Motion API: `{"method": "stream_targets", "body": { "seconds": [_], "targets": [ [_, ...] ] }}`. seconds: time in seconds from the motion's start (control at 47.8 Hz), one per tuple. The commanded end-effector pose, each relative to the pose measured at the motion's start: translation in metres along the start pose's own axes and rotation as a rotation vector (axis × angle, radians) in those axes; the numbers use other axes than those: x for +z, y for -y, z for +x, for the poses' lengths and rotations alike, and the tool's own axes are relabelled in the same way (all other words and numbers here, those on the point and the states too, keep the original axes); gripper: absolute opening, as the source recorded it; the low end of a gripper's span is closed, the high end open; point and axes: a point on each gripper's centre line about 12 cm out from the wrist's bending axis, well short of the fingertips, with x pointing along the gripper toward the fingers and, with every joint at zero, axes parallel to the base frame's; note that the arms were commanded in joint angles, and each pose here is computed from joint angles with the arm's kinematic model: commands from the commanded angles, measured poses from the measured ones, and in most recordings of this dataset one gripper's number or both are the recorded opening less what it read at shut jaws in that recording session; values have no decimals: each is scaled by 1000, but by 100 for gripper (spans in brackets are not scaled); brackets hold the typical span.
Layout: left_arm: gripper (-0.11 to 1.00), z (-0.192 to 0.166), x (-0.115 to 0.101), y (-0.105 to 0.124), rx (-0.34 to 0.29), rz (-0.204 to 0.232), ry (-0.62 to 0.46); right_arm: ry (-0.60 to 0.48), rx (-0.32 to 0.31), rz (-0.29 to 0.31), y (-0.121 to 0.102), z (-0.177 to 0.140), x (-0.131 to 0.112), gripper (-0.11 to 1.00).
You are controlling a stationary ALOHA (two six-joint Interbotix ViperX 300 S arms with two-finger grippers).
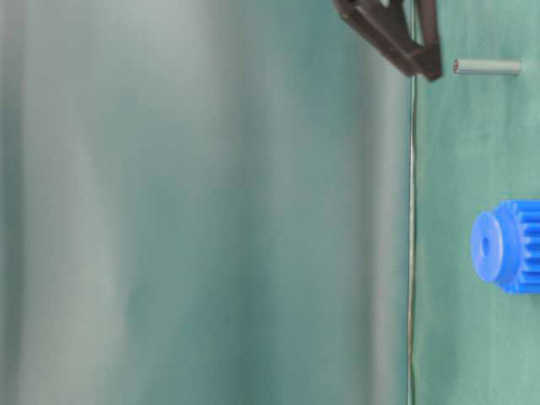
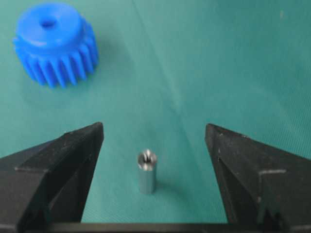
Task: Insert the shaft placed at a random location into the center hole of the small gear at another random location.
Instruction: 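Move the open right gripper over the silver shaft and close on it, then lift the shaft with the right gripper and carry it left over the blue gear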
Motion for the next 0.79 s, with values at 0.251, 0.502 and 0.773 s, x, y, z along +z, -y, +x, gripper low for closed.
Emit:
{"method": "stream_targets", "body": {
  "seconds": [0.251, 0.502, 0.773],
  "targets": [
    [0, 2, 7, 0, -1, 3, 17, -6, -15, 5, 3, 9, -3, 82],
    [0, 2, 5, 0, 1, 3, 11, -6, -10, -1, 3, 10, -2, 22],
    [0, 2, 4, 0, -1, 3, 8, 17, -3, 6, 1, 9, 9, 14]
  ]
}}
